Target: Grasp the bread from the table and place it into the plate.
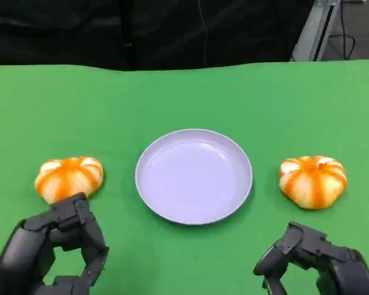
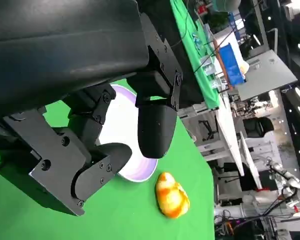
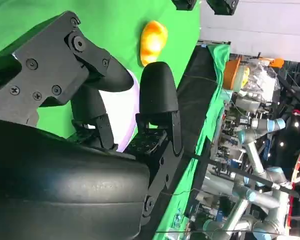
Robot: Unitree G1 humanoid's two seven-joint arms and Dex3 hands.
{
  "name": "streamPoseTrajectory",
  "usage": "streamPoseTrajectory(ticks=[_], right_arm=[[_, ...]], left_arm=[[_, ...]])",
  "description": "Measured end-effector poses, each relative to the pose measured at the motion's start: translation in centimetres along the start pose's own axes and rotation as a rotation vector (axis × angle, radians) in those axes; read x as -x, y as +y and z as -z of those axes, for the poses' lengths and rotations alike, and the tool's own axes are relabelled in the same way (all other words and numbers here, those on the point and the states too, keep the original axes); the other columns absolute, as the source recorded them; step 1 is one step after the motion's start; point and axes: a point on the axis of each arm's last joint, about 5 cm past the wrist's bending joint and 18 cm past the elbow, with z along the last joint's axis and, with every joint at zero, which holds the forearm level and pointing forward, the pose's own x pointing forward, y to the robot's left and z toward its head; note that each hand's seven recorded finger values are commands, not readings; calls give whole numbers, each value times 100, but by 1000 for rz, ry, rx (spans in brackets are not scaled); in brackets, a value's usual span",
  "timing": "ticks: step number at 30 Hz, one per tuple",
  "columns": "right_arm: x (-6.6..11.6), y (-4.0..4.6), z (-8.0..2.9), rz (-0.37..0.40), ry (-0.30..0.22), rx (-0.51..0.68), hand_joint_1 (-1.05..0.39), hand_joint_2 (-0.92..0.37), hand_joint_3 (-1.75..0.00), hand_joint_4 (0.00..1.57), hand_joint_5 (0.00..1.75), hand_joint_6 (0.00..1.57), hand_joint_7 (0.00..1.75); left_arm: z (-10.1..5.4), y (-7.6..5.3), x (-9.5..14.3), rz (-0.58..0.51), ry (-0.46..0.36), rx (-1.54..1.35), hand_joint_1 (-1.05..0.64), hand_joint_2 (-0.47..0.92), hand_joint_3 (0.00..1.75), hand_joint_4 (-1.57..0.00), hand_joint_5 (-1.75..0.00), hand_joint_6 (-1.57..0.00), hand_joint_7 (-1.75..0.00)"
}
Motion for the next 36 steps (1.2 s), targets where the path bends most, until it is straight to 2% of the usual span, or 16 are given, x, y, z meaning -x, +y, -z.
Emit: streamPoseTrajectory(ticks=[4, 6, 7, 8, 10, 12, 16, 18, 20, 21, 23, 25, 26, 30, 36], right_arm=[[2, 4, 16, -2, 8, -1, -9, -37, -127, 70, 161, 78, 129], [2, 5, 16, -2, 8, -1, -9, -37, -127, 70, 161, 78, 129], [2, 5, 16, -2, 8, -1, -9, -37, -127, 70, 161, 78, 129], [2, 4, 16, -2, 8, -1, -9, -37, -127, 70, 161, 78, 129], [3, 4, 16, -2, 9, -1, -9, -37, -127, 70, 161, 78, 129], [3, 5, 17, -2, 9, -1, -10, -37, -127, 70, 161, 78, 129], [3, 13, 15, -2, 8, -5, -9, -37, -127, 70, 161, 78, 129], [4, 24, 13, -4, 8, -9, -8, -37, -127, 70, 161, 78, 129], [2, 36, 10, -6, 7, -11, -8, -38, -127, 69, 162, 78, 130], [0, 40, 9, -9, 6, -8, -8, -38, -127, 69, 162, 78, 130], [0, 41, 10, -9, 11, -6, -8, -37, -128, 69, 162, 78, 130], [-4, 45, 11, -10, 14, -3, -8, -36, -128, 70, 162, 78, 130], [-5, 46, 11, -11, 14, 0, -7, -36, -129, 70, 162, 78, 130], [-9, 49, 10, -9, 13, 1, -6, -35, -130, 70, 162, 78, 129], [-8, 51, 12, -6, 14, -1, -7, -35, -131, 70, 162, 79, 129]], left_arm=[[0, 3, 1, -2, 1, -1, 3, 37, 126, -81, -175, -68, -170], [0, 5, 2, -3, 4, 0, 3, 41, 121, -77, -175, -67, -163], [1, 6, 3, -4, 9, 1, 2, 44, 114, -74, -175, -66, -160], [3, 7, 3, -5, 14, 3, 0, 51, 100, -70, -174, -65, -153], [4, 7, 3, -7, 15, 5, -2, 57, 88, -64, -171, -63, -144], [4, 7, 2, -9, 13, 7, -7, 66, 72, -56, -155, -60, -125], [-2, 3, -9, -30, 21, 8, -9, 73, 59, -44, -134, -48, -108], [-12, 7, -33, -39, 26, -38, -14, 80, 42, -42, -112, -47, -82], [-34, 34, -82, -32, 26, -132, -22, 88, 24, -35, -97, -46, -58], [-45, 61, -107, -25, 28, -186, -24, 90, 20, -34, -95, -46, -52], [-73, 105, -158, -16, 29, -284, -41, 92, 14, -19, -79, -40, -26], [-109, 148, -220, 15, 49, -434, -46, 92, 12, -12, -71, -36, -16], [-125, 174, -248, 27, 63, -496, -50, 92, 12, -5, -58, -29, -10], [-207, 221, -371, 65, 120, -702, -54, 92, 8, 0, -33, -23, -3], [-254, 200, -572, 92, 105, -873, -53, 92, 5, 0, -21, -22, -1]])
